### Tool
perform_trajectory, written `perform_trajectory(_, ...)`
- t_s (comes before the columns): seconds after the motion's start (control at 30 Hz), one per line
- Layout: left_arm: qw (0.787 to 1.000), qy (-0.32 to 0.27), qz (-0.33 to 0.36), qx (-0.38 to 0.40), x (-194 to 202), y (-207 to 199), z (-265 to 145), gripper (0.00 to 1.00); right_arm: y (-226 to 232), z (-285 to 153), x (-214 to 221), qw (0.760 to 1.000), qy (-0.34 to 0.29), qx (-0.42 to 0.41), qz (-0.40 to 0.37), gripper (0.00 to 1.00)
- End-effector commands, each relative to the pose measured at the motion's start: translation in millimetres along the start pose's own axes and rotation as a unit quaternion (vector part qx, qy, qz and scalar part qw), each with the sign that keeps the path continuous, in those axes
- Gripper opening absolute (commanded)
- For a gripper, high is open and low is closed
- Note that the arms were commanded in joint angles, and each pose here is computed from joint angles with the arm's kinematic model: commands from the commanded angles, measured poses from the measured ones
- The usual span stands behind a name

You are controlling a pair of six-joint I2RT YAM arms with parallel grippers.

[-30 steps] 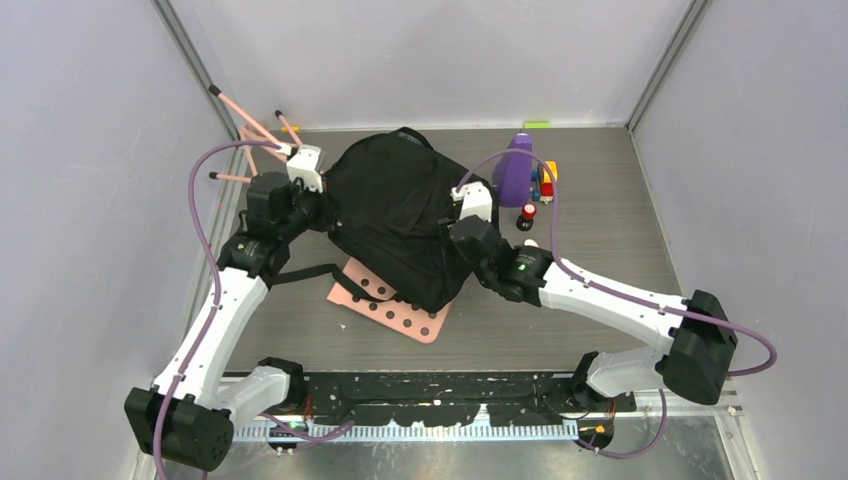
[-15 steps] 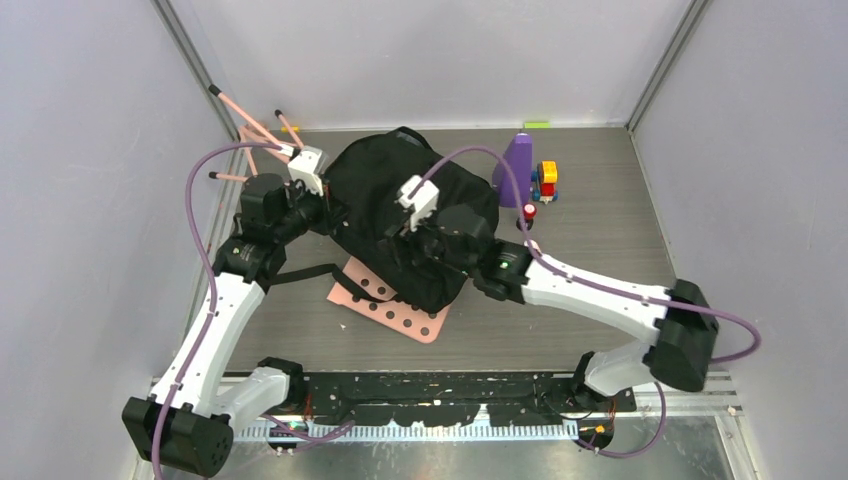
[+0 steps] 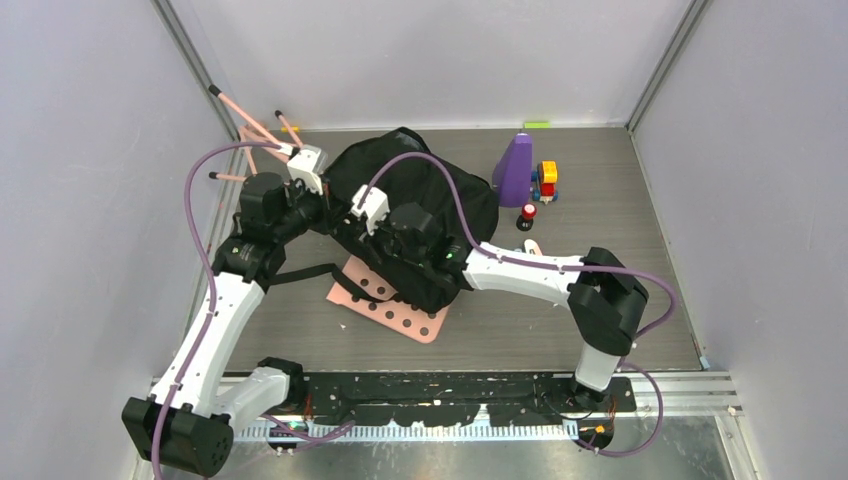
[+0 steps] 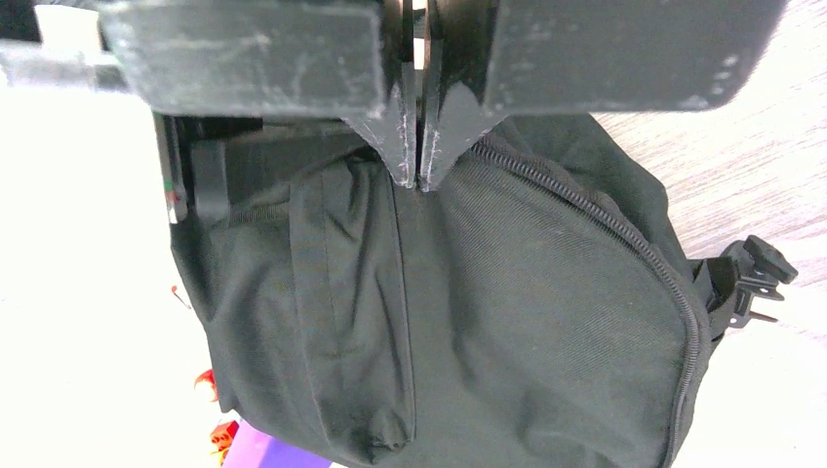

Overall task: Pack the student bag
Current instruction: Zip the student bag at the center of the board.

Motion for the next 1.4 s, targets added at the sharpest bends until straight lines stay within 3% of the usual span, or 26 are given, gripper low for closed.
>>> perform_trajectory(0.0, 0.995, -0.096, 0.025, -0.002, -46.4, -5.8, -6.4, 0.00, 0.1, 1.1, -43.1, 0.996, -0.080, 0.038, -0.020, 0.02)
perform_trajectory(0.33, 0.987, -0.157, 0.016, -0.024, -95.0, 9.7, 13.1, 0.00, 36.0, -73.6, -30.4, 0.996, -0.073, 0.057, -0.016, 0.01)
perform_trajectory(0.67, 0.984, -0.174, 0.032, 0.013, -121.6, 12.3, 15.8, 0.00, 50.9, -98.9, -18.3, 0.997, -0.064, 0.050, 0.006, 0.01)
perform_trajectory(0.73, 0.983, -0.168, 0.046, 0.059, -120.1, 0.2, 8.6, 0.00, 50.4, -104.0, -22.9, 0.996, -0.069, 0.048, 0.018, 0.13)
perform_trajectory(0.77, 0.982, -0.163, 0.049, 0.083, -117.6, -6.3, 4.9, 0.00, 49.3, -107.6, -29.2, 0.995, -0.075, 0.051, 0.034, 0.35)
perform_trajectory(0.8, 0.981, -0.158, 0.049, 0.103, -114.3, -12.6, 0.1, 0.00, 46.2, -109.6, -32.7, 0.994, -0.079, 0.060, 0.042, 0.46)
perform_trajectory(0.83, 0.980, -0.148, 0.045, 0.122, -109.4, -17.5, -3.4, 0.00, 43.6, -114.1, -41.2, 0.993, -0.086, 0.062, 0.055, 0.64)
perform_trajectory(0.9, 0.980, -0.127, 0.031, 0.150, -94.7, -24.6, -8.9, 0.00, 31.5, -118.5, -52.7, 0.991, -0.086, 0.073, 0.075, 0.76)
perform_trajectory(1.1, 0.986, -0.084, 0.016, 0.146, -52.7, -26.5, -25.3, 0.00, -9.3, -120.4, -68.6, 0.988, -0.074, 0.059, 0.125, 0.81)
perform_trajectory(1.13, 0.988, -0.079, 0.017, 0.131, -50.1, -25.4, -29.3, 0.13, -12.4, -120.9, -72.1, 0.986, -0.079, 0.057, 0.134, 0.81)
perform_trajectory(1.17, 0.990, -0.081, 0.018, 0.113, -50.8, -24.9, -35.4, 0.37, -20.3, -120.8, -73.2, 0.985, -0.081, 0.059, 0.142, 0.82)
perform_trajectory(1.23, 0.994, -0.083, 0.015, 0.064, -51.2, -19.8, -44.3, 0.66, -33.2, -120.0, -80.0, 0.979, -0.083, 0.077, 0.167, 0.82)
perform_trajectory(1.3, 0.995, -0.096, 0.009, -0.001, -54.1, -10.6, -53.0, 0.81, -45.7, -117.8, -83.6, 0.973, -0.074, 0.112, 0.185, 0.82)
perform_trajectory(1.37, 0.990, -0.105, -0.018, -0.088, -57.3, 3.1, -61.2, 0.89, -57.4, -114.1, -95.2, 0.966, -0.072, 0.149, 0.198, 0.82)
Point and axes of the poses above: each gripper's point midway between its finger pads, its own z axis out along the fingers, its own y axis along the line the jaws close on, x = y × z, the point moved 7 cm from there along -z, back along the fingers, and after that the axes turned 4 degrees about -z, right-handed, at the moved point
